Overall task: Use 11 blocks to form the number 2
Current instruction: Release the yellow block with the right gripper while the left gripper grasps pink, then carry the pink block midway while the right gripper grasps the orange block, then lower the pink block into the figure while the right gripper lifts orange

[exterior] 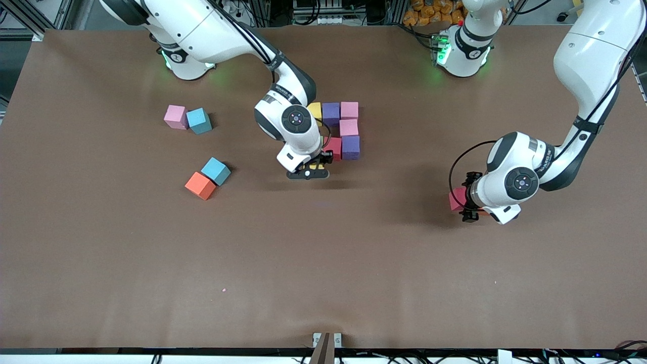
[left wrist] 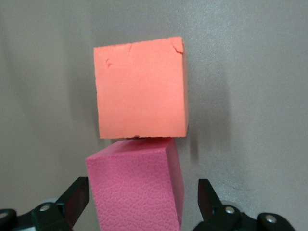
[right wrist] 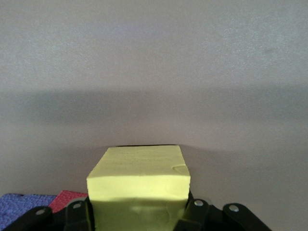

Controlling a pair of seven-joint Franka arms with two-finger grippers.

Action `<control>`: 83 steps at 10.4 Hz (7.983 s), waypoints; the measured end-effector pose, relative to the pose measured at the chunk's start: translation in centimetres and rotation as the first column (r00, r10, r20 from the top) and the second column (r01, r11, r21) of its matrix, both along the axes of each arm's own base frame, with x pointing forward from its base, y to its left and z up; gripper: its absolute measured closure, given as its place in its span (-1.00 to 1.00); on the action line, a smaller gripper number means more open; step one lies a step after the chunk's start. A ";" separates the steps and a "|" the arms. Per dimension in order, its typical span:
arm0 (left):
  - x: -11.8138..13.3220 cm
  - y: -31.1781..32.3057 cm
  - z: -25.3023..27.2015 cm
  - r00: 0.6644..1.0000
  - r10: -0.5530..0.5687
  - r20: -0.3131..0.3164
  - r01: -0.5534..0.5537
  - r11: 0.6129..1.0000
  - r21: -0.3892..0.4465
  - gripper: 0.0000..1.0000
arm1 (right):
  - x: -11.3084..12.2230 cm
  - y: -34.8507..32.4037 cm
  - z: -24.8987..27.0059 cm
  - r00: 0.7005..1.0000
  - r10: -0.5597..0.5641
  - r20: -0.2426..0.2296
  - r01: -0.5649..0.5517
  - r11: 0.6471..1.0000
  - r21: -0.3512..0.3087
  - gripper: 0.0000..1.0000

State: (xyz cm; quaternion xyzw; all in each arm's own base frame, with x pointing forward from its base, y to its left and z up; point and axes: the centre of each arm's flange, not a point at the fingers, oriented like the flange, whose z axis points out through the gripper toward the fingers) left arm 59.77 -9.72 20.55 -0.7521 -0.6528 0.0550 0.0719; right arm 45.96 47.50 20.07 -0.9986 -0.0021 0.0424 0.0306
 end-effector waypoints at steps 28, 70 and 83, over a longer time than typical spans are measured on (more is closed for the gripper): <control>2.8 -6.8 4.7 0.990 -0.075 0.124 0.078 0.997 -0.025 -0.24 | 9.7 -32.0 9.1 0.892 0.444 -0.078 -0.450 0.889 -0.086 -0.94; -7.8 -45.1 0.8 0.386 -0.897 0.215 0.920 0.392 -0.016 -0.23 | 5.9 -36.1 -0.2 -0.769 0.630 0.111 -0.636 -0.771 -0.027 -0.52; -9.5 -46.3 0.6 0.206 -0.960 0.190 0.978 0.207 -0.018 -0.23 | 7.6 -39.1 6.4 -0.743 0.668 0.037 -0.668 -0.739 -0.081 -0.18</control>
